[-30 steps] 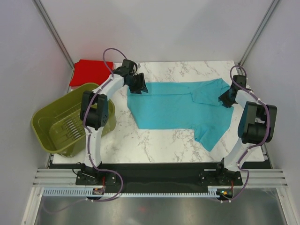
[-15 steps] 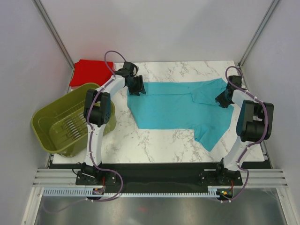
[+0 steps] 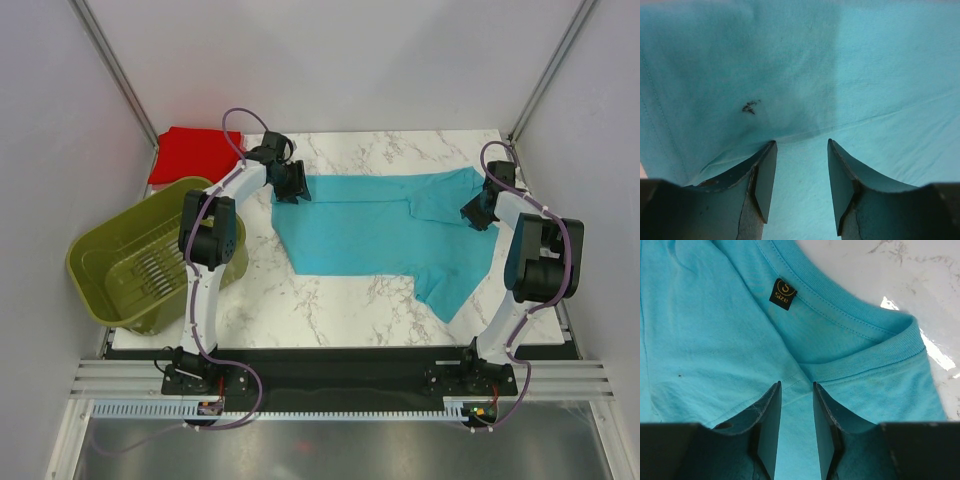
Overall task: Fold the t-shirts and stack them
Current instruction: Fold the tshirt
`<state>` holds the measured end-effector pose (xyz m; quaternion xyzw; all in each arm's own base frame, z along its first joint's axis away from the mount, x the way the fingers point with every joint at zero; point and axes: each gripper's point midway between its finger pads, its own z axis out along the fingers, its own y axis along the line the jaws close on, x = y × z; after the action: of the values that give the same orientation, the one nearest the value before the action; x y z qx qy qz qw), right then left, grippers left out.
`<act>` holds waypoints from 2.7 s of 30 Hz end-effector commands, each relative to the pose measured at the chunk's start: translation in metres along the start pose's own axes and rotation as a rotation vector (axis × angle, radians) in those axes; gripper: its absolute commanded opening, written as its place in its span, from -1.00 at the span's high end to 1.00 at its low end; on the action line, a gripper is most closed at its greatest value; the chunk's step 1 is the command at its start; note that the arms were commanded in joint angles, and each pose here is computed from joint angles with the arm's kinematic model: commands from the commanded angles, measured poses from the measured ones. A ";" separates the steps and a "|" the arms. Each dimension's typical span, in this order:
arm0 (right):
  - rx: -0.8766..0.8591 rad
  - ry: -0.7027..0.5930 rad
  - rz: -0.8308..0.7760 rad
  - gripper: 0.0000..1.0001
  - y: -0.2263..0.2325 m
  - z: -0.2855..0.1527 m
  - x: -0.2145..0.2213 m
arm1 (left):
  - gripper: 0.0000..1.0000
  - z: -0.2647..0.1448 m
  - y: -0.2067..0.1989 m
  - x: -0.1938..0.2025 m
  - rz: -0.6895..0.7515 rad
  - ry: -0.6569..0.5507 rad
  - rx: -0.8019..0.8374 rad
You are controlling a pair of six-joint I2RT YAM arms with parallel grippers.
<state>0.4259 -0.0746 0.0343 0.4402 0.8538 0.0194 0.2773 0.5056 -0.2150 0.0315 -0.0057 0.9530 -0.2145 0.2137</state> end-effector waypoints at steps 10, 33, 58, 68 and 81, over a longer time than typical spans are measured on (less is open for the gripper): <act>0.033 -0.023 0.000 0.33 -0.006 0.008 -0.002 | -0.05 0.015 0.012 0.006 0.007 0.019 -0.016; 0.011 -0.055 0.006 1.00 0.003 -0.010 -0.015 | -0.04 0.019 0.017 0.008 -0.001 0.027 -0.022; 0.110 -0.203 0.187 1.00 -0.014 -0.063 0.002 | -0.04 0.022 0.017 0.015 -0.023 0.052 -0.004; 0.098 -0.278 0.214 1.00 -0.021 -0.076 0.002 | -0.04 0.024 0.015 0.020 -0.037 0.067 0.009; 0.001 -0.218 0.013 0.00 0.007 -0.065 -0.025 | -0.04 0.023 0.017 0.021 -0.034 0.067 0.000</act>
<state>0.3822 -0.0616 0.0722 0.4839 0.8087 -0.0362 0.3324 0.5100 -0.2200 0.0309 -0.0013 0.9459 -0.2437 0.2144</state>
